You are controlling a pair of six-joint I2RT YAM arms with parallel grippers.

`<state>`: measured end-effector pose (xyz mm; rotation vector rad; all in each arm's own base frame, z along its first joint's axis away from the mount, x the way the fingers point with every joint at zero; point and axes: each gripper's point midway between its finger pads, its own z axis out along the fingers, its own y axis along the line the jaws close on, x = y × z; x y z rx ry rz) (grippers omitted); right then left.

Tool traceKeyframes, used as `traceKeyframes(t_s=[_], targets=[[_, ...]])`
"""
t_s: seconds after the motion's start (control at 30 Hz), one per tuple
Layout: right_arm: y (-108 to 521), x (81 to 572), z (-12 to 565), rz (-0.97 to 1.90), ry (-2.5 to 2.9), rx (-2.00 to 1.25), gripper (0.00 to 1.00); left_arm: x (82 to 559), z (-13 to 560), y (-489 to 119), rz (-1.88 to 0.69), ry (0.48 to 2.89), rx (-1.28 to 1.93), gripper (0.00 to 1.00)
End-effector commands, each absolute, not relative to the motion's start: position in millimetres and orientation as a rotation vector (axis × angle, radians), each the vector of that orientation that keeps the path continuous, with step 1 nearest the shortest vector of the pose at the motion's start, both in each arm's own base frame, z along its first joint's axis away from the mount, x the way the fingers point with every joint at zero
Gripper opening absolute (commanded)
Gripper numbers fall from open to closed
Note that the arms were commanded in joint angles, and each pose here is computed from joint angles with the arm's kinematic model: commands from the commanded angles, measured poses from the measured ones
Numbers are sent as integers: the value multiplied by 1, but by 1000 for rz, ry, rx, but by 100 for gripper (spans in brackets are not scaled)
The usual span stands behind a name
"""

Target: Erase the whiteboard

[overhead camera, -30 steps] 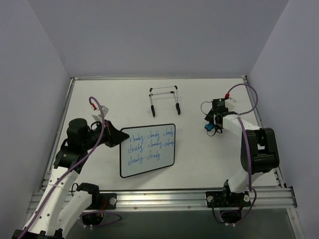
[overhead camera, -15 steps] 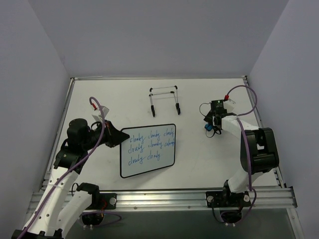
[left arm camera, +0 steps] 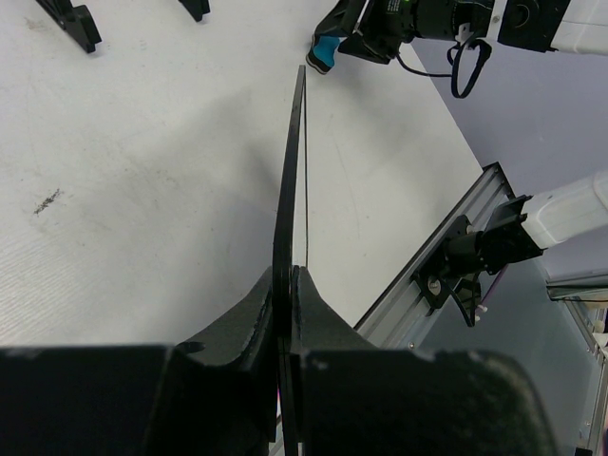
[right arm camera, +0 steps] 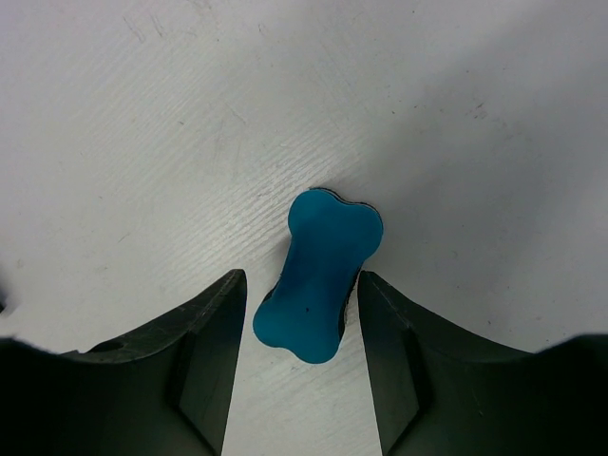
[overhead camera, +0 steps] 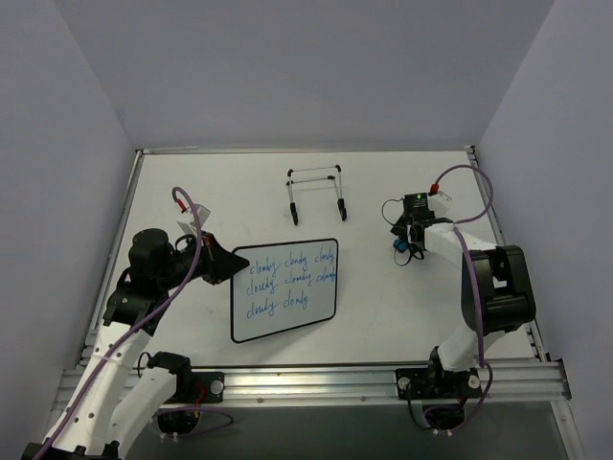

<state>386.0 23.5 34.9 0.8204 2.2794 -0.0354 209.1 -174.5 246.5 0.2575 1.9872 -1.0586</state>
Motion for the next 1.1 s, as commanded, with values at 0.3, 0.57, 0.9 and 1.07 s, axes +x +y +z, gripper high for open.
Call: traceKeyframes(t_s=[0.3, 0.57, 0.9, 1.07], targets=[[14, 379, 26, -103, 2261, 869, 46, 209, 255, -174, -1023, 1947, 317, 2], [15, 382, 22, -101, 2259, 876, 45, 208, 256, -175, -1024, 1943, 323, 2], [14, 381, 17, -115, 2262, 878, 35, 207, 256, -176, -1026, 1941, 326, 2], [14, 382, 21, -114, 2256, 873, 35, 207, 256, -176, -1026, 1941, 326, 2]])
